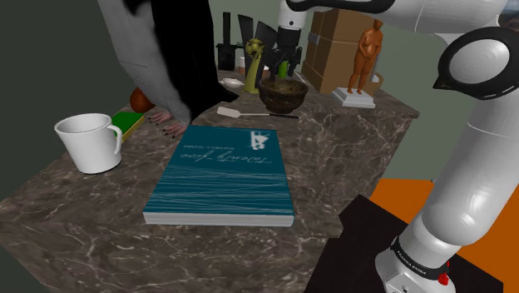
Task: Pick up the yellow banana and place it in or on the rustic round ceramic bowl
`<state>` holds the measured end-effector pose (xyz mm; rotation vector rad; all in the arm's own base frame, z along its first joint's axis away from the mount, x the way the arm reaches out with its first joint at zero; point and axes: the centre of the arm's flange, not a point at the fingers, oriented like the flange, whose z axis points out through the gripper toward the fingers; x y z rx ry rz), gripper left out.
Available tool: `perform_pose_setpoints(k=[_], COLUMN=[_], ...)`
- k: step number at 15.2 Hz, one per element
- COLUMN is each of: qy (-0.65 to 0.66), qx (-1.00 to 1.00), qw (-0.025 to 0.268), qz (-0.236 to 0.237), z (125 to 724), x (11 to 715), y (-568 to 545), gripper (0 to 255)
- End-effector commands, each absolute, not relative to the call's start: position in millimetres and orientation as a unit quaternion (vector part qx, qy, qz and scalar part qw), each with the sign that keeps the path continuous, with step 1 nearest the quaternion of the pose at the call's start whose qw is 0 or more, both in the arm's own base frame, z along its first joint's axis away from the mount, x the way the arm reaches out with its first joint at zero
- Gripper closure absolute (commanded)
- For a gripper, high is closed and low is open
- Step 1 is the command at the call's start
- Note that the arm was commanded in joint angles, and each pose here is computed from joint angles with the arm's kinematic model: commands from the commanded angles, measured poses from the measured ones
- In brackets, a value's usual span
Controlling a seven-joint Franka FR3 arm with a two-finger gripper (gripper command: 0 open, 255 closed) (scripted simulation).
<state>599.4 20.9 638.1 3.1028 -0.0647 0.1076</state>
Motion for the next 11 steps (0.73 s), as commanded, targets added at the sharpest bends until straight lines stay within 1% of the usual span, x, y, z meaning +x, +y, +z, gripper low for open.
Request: perform_pose_setpoints(k=[1, 3, 11], qy=[-0.021, -0.021, -0.021], qx=[0.999, 0.999, 0.999], qw=[0.018, 0.018, 0.018], qz=[0.034, 0.034, 0.034], z=[658.0, 681.5, 681.5], x=[597.4, 595.8, 595.8], y=[22.0, 22.9, 22.9], gripper=[0, 0, 0])
